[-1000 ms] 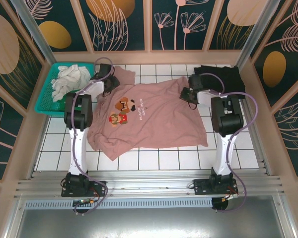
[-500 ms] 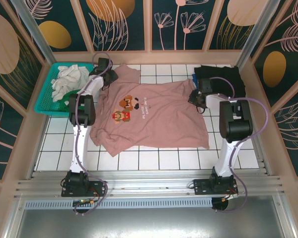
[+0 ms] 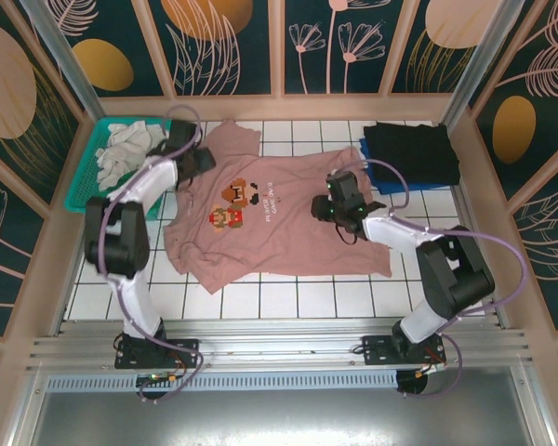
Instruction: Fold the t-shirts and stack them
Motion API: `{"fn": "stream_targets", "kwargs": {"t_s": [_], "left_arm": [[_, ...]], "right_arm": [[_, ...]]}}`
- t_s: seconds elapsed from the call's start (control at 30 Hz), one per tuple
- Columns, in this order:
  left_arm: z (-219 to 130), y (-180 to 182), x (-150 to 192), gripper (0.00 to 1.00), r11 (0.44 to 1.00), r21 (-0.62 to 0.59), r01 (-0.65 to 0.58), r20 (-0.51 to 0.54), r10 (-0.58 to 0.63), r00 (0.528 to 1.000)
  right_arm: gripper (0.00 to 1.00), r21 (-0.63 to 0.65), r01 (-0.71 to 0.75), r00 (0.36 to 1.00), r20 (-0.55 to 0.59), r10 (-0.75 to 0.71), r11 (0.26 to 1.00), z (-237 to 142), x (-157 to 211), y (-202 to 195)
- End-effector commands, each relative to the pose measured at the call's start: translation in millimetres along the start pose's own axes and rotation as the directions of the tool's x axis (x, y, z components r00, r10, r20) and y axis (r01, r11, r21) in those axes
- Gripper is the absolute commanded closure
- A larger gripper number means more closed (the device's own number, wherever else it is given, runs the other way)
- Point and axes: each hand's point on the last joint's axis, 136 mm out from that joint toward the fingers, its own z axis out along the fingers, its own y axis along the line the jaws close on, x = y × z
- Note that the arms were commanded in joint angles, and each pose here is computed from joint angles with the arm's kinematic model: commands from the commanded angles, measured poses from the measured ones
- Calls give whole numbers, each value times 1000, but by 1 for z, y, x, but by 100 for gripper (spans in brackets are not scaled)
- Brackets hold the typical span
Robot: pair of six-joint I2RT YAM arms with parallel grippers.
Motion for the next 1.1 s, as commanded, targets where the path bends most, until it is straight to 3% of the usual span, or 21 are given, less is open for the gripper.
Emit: {"fn": "stream_targets", "kwargs": {"t_s": [0.0,0.17,0.3,0.4,0.53,0.7,0.83,1.0,1.07], "left_arm": [[-37,29,49,37,998,-4,58,18,-58,998],[-77,85,121,41,983,-140,117,-5,-119,993],[-85,110,161,47,967,-147,207,-35,-214,976],[-86,120,180,54,957,-118,266,-32,-271,962],[-72,113,191,61,961,-69,266,-75,-271,960],[-70,99,177,89,971,-47,234,-73,-237,969],[-92,97,164,100,973,-34,229,-36,-230,973],[-118,102,165,100,973,-41,226,-19,-227,974],[-125,109,168,95,971,-74,226,-22,-228,973]], "right_arm": [[57,84,-30,998,64,24,996,-33,4,-21],[45,186,-165,985,78,152,969,-71,38,-67],[39,262,-278,961,76,267,924,-86,67,-97],[36,251,-352,936,88,341,902,-91,83,-105],[35,220,-388,921,98,376,895,-89,90,-109],[35,252,-374,927,84,365,892,-84,93,-113],[34,298,-398,917,101,386,867,-85,98,-124],[33,308,-464,885,127,447,831,-87,98,-132],[31,360,-505,861,147,486,785,-92,101,-142]]}}
